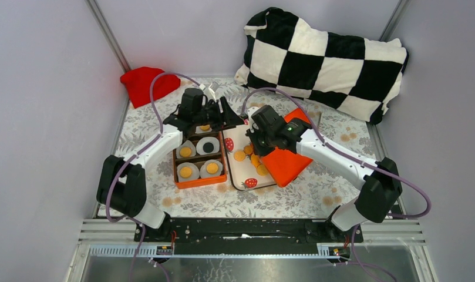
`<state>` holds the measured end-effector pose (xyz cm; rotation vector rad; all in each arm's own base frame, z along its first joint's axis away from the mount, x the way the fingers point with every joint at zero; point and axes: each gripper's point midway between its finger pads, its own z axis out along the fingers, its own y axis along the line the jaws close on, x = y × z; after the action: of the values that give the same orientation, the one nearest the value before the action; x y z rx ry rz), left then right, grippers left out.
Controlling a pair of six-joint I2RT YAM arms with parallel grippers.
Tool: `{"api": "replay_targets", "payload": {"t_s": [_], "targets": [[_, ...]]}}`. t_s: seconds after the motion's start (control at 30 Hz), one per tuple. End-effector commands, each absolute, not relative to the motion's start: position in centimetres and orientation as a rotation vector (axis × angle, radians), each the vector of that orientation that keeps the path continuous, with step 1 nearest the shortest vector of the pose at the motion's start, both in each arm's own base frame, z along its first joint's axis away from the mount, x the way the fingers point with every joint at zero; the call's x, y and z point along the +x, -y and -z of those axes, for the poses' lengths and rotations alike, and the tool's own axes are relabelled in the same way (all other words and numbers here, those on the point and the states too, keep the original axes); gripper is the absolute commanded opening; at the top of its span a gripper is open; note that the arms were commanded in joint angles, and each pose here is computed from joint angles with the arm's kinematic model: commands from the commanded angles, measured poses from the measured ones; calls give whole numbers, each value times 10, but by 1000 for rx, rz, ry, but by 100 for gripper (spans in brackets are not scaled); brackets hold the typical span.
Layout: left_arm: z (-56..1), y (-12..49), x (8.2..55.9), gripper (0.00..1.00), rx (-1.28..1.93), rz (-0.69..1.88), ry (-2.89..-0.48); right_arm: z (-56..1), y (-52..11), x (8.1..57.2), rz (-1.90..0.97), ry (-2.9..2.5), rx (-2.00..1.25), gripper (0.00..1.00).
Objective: Pack the cookies
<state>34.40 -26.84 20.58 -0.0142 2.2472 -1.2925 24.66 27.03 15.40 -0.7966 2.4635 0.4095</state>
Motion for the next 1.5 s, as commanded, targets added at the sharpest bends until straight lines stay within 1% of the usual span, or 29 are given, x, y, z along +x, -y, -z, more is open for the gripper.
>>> {"api": "replay_targets", "payload": {"t_s": [0.0,0.27,0.43,0.57,0.63,0.77,0.9,0.97,1.07,1.33,1.4,1.47], "targets": [[-195,275,342,62,29,1327,-2245,-191,-302,253,-491,-2291,-925,0],[-165,282,337,62,23,1328,-2325,-204,-333,241,-550,-2233,-1048,0],[-162,293,346,62,30,1356,-2311,-202,-358,220,-664,-2230,-1150,0],[-163,294,342,61,31,1359,-2315,-194,-366,213,-661,-2222,-1230,0],[-163,288,341,61,0,1310,-2319,-189,-362,217,-610,-2234,-1227,0],[-166,255,350,61,-124,1097,-2317,-185,-347,224,-499,-2248,-1214,0],[-176,246,354,62,-136,1080,-2293,-186,-348,217,-531,-2243,-1248,0],[-179,250,354,63,-122,1112,-2287,-186,-351,216,-530,-2238,-1269,0],[-178,259,349,67,-94,1194,-2283,-190,-359,216,-536,-2210,-1290,0],[-155,265,333,66,-48,1248,-2354,-201,-377,209,-545,-2152,-1340,0],[-155,268,331,65,-33,1267,-2350,-202,-381,207,-557,-2144,-1354,0],[-158,273,329,59,-14,1297,-2344,-201,-385,206,-563,-2141,-1361,0]]}}
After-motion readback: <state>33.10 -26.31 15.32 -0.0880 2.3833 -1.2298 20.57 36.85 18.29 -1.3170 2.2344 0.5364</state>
